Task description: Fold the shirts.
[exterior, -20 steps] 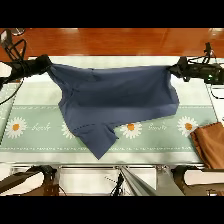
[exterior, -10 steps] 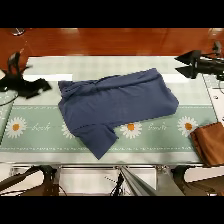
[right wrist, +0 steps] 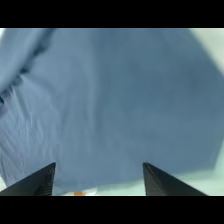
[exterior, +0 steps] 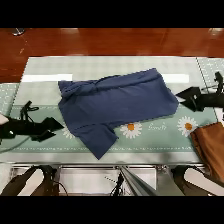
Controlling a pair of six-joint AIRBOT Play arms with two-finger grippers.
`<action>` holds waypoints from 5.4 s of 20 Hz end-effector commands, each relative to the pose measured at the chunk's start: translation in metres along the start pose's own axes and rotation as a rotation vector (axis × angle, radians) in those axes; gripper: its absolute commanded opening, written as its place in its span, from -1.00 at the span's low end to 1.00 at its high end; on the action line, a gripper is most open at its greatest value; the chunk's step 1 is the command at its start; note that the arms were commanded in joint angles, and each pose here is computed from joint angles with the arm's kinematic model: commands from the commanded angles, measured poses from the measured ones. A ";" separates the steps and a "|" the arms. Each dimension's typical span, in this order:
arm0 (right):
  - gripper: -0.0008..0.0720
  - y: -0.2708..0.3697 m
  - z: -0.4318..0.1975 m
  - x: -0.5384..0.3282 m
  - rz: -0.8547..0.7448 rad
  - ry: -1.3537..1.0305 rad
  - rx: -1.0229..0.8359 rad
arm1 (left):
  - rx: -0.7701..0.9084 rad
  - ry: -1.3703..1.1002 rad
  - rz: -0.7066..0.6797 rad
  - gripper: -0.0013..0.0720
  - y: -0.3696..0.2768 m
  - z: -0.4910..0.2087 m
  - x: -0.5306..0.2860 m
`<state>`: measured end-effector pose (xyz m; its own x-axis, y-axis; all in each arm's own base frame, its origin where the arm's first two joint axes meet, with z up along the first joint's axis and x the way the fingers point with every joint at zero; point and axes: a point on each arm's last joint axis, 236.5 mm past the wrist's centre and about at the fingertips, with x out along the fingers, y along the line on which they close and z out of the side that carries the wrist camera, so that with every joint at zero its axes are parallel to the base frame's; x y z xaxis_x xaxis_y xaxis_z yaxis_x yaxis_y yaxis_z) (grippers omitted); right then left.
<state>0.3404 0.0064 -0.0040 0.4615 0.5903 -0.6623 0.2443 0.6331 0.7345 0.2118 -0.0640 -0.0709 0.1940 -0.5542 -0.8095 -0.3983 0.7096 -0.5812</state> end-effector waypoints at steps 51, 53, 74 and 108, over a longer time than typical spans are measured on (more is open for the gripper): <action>-0.92 0.063 0.082 0.016 -0.149 0.048 -0.253 | 0.258 -0.339 -0.483 -0.92 -0.200 0.062 -0.030; -0.92 0.148 0.112 -0.045 -0.106 -0.138 -0.443 | 0.460 -0.538 -0.601 -0.92 -0.272 0.080 -0.124; -0.92 0.290 -0.136 -0.336 -0.226 -0.757 -0.851 | 0.922 -1.475 0.182 -0.92 -0.260 -0.105 -0.502; -0.92 0.065 0.137 0.111 0.041 -0.002 -0.110 | 0.163 -0.326 -0.038 -0.92 -0.129 0.244 0.020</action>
<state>0.5309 0.0470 -0.0032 0.5095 0.6064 -0.6105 0.1126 0.6564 0.7459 0.5045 -0.0531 -0.0187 0.5816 -0.3743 -0.7223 -0.2467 0.7649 -0.5951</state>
